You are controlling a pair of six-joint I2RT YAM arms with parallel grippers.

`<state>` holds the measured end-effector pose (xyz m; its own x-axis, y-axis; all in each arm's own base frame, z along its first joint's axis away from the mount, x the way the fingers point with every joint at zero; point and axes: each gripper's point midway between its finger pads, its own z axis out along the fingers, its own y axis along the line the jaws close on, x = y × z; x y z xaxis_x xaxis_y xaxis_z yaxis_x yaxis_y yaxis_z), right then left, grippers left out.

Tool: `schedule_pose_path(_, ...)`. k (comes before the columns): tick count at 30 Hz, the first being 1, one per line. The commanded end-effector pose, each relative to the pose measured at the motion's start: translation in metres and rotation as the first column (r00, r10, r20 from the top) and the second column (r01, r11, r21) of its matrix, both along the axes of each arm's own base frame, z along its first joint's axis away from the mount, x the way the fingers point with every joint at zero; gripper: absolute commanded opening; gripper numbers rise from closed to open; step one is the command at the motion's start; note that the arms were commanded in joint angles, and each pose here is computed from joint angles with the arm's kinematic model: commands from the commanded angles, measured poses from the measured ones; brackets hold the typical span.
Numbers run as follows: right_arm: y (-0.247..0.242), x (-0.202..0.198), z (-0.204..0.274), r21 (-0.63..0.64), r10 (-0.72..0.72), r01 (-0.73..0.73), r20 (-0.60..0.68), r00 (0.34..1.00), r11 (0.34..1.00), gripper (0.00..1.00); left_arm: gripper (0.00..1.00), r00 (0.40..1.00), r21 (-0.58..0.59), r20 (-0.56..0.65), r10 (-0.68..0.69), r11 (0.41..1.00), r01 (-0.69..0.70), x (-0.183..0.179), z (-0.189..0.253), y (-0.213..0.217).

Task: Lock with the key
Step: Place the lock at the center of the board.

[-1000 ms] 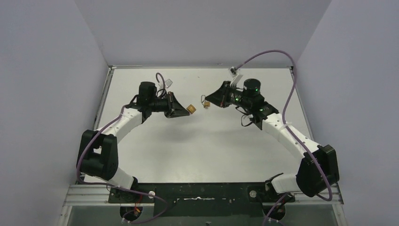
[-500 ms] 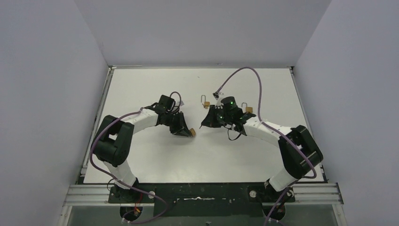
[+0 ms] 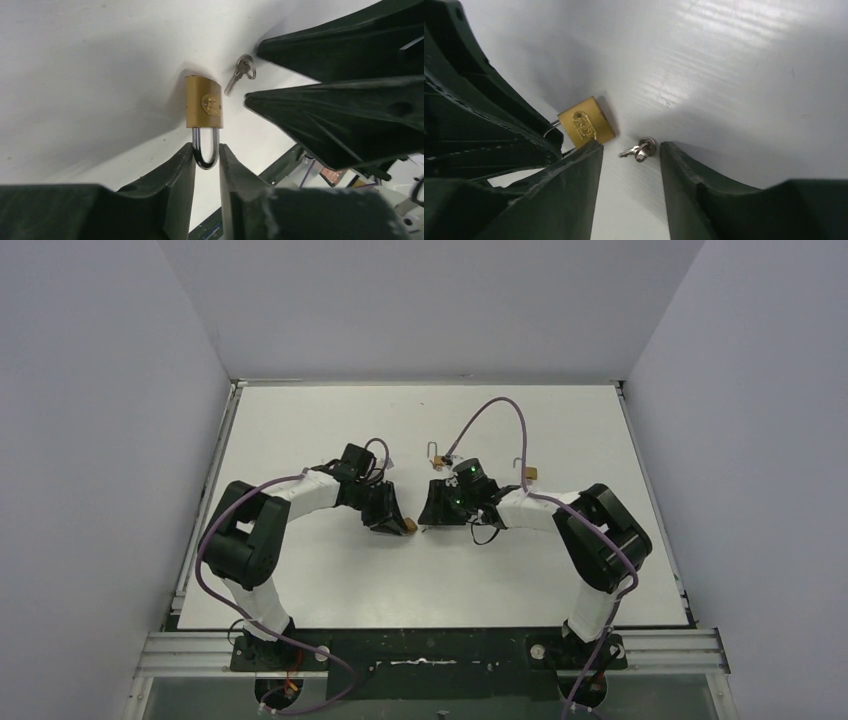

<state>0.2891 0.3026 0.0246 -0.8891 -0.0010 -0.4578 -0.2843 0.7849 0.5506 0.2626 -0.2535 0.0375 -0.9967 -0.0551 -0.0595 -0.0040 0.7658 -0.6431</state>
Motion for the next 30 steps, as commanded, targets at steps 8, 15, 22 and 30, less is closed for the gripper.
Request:
schedule_pose_path(8,-0.031,0.109,0.101,-0.158,-0.067,0.132,0.361,0.93,0.979,0.66,0.69,0.985,0.156,0.172,0.009,0.987,-0.037,0.024,0.028,0.031)
schedule_pose_path(15,-0.054,0.161,0.098,-0.369,-0.037,0.208,0.42,0.907,0.906,0.66,0.8,0.963,0.129,0.253,0.096,0.983,-0.132,0.037,0.059,0.064)
schedule_pose_path(22,-0.044,0.193,0.069,-0.412,-0.025,0.195,0.383,0.923,0.89,0.64,0.81,0.945,0.083,0.302,0.127,0.984,-0.158,0.03,0.09,0.085)
schedule_pose_path(30,-0.036,0.212,0.05,-0.425,-0.035,0.206,0.376,0.926,0.881,0.61,0.81,0.939,-0.011,0.308,0.156,0.987,-0.161,0.023,0.103,0.082)
